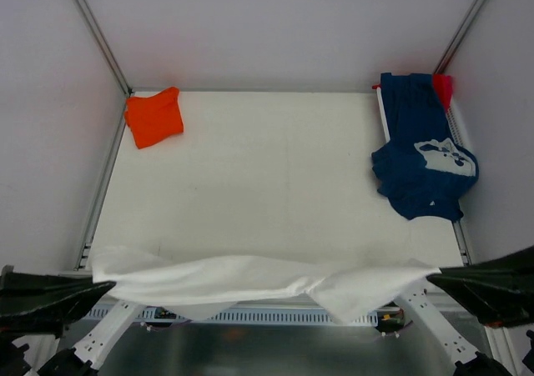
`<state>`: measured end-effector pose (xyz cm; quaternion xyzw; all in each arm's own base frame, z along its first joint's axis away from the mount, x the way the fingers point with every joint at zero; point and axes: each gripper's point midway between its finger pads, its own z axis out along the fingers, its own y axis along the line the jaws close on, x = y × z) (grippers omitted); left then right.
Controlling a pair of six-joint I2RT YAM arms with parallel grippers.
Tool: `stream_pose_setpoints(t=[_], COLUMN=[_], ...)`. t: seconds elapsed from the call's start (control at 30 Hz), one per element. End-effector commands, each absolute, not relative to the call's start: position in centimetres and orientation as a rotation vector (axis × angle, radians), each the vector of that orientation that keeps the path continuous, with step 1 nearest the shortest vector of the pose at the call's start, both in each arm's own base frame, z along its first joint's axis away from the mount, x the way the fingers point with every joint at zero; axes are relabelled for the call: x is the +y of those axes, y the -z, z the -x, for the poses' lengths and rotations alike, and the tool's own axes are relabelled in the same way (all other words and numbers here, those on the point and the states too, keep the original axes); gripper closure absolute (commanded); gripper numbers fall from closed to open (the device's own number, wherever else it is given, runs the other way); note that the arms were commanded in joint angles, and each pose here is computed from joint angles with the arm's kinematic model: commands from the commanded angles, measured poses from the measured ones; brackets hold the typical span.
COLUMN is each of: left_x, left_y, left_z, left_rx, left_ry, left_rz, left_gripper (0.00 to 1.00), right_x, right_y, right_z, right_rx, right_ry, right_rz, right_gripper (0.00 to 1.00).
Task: Fold and stack the t-shirts
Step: Flatten out the tshirt
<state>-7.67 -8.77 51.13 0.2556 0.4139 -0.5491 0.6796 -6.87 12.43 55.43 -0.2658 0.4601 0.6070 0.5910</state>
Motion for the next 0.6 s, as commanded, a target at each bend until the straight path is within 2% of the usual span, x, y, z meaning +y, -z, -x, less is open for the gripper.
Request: stream_pose_setpoints(t=[0.0, 0.17, 0.27, 0.43, 0.57], left_x=[-6.4, -3.5, -3.0, -3.3, -4.7], left_y=[-52.5, -54.2, -54.2, -53.9, -52.2], left_z=[14.1, 20.0, 21.6, 19.8, 14.9], left_rx=[0.753, 0.592, 0.551, 0.583, 0.694], left_ry=[1.248, 1.225, 1.200, 1.187, 1.174], left_rz=[-0.659, -0.672, -0.662, -0.598, -0.522], left_gripper=[1.00, 1.00, 1.00, 1.00, 1.00], right_x=[11.5, 9.1, 8.3, 7.6, 7.5], right_y=[-58.7, -61.5, -62.1, -61.9, -58.9], right_z=[15.7, 21.2, 21.5, 17.1, 12.1], right_rx=[0.832, 0.658, 0.646, 0.744, 0.865], right_ry=[-1.438, -1.396, -1.353, -1.292, -1.194], right_rz=[0.793, 0.742, 0.643, 0.396, 0.255], right_gripper=[1.00, 0.99, 0.99, 1.00, 0.99])
